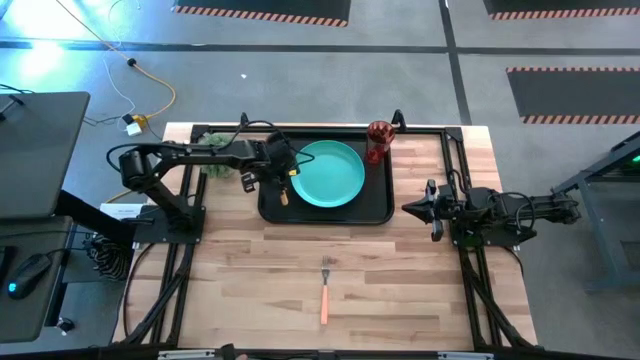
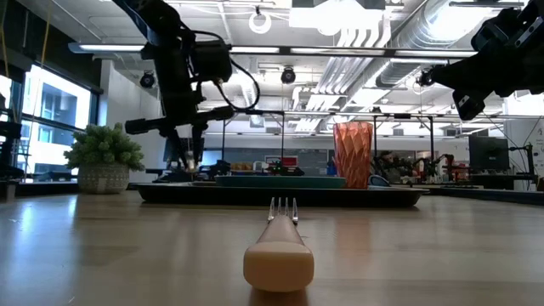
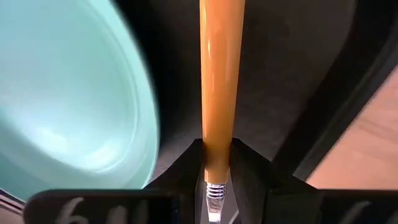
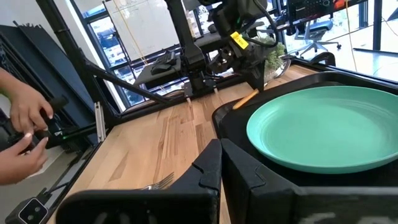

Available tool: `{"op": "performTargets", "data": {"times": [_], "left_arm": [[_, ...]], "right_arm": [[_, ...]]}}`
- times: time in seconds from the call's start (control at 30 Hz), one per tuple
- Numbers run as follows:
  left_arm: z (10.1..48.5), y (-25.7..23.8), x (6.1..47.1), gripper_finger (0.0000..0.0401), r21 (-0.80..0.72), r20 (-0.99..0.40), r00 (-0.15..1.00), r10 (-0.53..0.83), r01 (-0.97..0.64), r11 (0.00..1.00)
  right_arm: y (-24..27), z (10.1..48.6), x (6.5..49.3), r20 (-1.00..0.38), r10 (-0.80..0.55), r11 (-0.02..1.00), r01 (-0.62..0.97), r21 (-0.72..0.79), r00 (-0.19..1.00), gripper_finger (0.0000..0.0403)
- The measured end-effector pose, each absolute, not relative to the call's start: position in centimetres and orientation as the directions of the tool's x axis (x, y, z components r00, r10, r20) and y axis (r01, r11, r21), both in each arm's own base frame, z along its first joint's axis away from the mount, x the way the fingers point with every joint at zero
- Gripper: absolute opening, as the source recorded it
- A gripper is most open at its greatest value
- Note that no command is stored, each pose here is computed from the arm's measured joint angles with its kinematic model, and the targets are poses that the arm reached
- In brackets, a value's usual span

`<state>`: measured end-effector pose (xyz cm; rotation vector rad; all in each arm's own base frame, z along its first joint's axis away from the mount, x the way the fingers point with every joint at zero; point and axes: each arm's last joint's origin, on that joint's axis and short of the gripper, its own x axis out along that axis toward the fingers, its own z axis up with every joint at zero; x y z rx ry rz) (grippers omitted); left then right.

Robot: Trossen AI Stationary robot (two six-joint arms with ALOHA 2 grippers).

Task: Pick and place plate/cup/fork/spoon on tray
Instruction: Put the yellow spoon on the black tray to the left of the blue plate

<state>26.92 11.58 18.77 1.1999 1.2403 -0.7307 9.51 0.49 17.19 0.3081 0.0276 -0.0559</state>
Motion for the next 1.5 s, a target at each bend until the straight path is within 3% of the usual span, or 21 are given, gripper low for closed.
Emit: {"op": "performTargets", "data": {"times": [0.17, 0.4, 0.93, 1.5], "left_arm": [[18.2, 11.7, 27.2, 0.0053, 0.263, -0.958, 0.228, 0.172, 0.939, 0.22], [17.8, 12.3, 26.9, 0.0053, 0.234, -0.966, 0.199, 0.164, 0.944, 0.233], [17.1, 12.8, 26.2, 0.0055, 0.132, -0.982, 0.129, 0.139, 0.991, 0.016], [15.2, 13.5, 26.8, 0.0056, 0.121, -0.988, 0.12, 0.094, 0.993, 0.003]], "right_arm": [[0.5, 17.2, 9.5, -0.036, -0.051, 0.951, 0.06, 0.302, 0.998, 0.0], [0.5, 17.2, 9.5, -0.036, -0.051, 0.951, 0.06, 0.302, 0.998, 0.0], [0.5, 17.2, 9.5, -0.036, -0.051, 0.951, 0.06, 0.302, 0.998, 0.0], [0.5, 17.2, 9.5, -0.036, -0.051, 0.951, 0.06, 0.302, 0.998, 0.0]]}}
